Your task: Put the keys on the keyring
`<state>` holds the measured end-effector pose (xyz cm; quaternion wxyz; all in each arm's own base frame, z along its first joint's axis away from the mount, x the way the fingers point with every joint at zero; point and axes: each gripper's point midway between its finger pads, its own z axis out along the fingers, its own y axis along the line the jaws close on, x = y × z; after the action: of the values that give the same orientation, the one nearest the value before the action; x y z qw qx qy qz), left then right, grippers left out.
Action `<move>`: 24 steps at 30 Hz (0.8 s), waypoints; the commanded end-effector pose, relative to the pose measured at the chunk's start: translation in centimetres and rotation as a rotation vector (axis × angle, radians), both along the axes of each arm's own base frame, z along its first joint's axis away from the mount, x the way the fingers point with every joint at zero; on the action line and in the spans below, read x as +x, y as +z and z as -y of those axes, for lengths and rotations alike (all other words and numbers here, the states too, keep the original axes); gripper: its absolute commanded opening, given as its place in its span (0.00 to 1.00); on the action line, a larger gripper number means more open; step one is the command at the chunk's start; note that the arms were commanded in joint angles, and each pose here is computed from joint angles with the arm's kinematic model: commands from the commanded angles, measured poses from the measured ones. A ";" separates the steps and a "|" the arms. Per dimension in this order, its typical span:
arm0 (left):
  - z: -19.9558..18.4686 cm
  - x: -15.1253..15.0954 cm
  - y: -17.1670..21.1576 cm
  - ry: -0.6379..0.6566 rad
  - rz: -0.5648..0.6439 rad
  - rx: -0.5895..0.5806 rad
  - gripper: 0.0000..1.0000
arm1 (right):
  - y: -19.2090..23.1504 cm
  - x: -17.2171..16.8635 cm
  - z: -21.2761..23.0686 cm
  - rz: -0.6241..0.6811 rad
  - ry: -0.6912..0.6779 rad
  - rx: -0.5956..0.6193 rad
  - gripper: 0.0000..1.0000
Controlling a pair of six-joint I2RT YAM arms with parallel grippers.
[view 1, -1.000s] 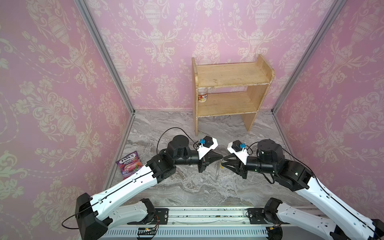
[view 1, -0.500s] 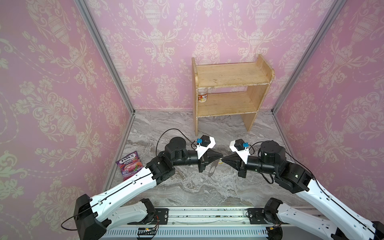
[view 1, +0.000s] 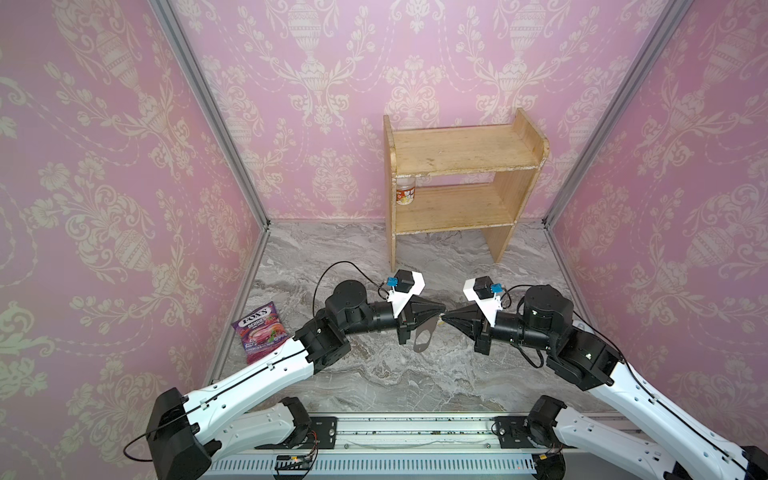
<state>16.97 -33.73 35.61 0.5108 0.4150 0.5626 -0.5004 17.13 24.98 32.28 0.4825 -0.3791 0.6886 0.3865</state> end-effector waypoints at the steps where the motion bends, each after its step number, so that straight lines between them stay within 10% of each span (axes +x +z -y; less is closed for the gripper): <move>1: 0.0 -0.2 3.0 -0.007 0.040 -0.122 0.00 | 0.7 -0.6 -1.2 -0.025 0.065 0.067 0.00; 24: 0.7 -0.1 2.2 -0.041 0.012 -0.183 0.00 | 1.7 0.3 -3.0 -0.081 0.081 0.170 0.00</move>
<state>18.18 -33.25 38.47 0.5660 0.3644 0.5142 -0.5315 18.66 26.46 34.65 0.5017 -0.3214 0.6637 0.4522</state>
